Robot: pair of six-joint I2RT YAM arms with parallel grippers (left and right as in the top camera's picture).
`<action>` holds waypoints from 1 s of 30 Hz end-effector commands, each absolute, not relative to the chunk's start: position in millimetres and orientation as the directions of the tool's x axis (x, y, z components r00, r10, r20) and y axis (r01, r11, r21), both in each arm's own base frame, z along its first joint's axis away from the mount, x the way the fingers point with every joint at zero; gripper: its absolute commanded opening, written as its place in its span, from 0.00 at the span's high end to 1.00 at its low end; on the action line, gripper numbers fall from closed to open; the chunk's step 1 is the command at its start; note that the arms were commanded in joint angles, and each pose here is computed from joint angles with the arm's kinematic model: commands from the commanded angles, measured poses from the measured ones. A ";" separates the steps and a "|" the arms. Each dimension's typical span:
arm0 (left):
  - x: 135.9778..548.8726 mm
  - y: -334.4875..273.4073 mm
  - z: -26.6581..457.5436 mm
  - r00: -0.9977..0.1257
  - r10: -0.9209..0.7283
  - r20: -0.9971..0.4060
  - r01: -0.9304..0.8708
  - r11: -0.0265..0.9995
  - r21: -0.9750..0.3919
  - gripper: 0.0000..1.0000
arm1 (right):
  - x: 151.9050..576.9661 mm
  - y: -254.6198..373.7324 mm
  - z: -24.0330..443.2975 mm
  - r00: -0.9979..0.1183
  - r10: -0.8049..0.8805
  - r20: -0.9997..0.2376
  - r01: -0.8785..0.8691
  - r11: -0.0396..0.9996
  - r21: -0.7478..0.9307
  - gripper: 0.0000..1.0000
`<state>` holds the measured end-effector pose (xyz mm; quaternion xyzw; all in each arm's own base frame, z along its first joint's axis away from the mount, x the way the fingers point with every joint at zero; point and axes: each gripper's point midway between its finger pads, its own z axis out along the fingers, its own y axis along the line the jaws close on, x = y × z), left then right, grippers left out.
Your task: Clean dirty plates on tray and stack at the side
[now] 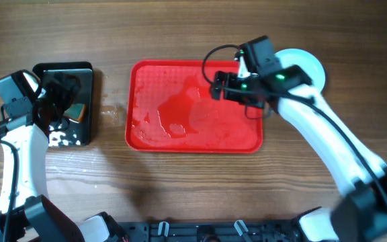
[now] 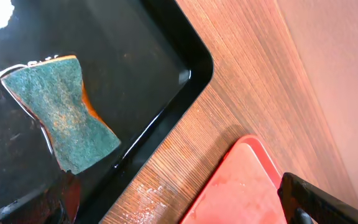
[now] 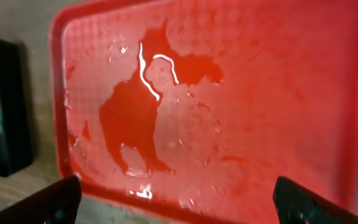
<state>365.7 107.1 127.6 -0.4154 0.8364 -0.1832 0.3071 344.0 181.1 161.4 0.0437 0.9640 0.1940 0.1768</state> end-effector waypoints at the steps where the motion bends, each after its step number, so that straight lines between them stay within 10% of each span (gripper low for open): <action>1: 366.2 103.4 136.1 -0.471 -0.801 -0.369 -0.556 0.594 -0.581 0.00 | 327.4 155.2 199.0 -0.885 0.150 -0.441 0.013 0.955 0.297 0.00; 30: 366.2 103.4 136.1 -0.471 -0.801 -0.369 -0.556 0.594 -0.581 0.00 | 246.2 146.7 218.8 -0.907 -0.084 -0.413 -0.161 0.975 0.156 0.00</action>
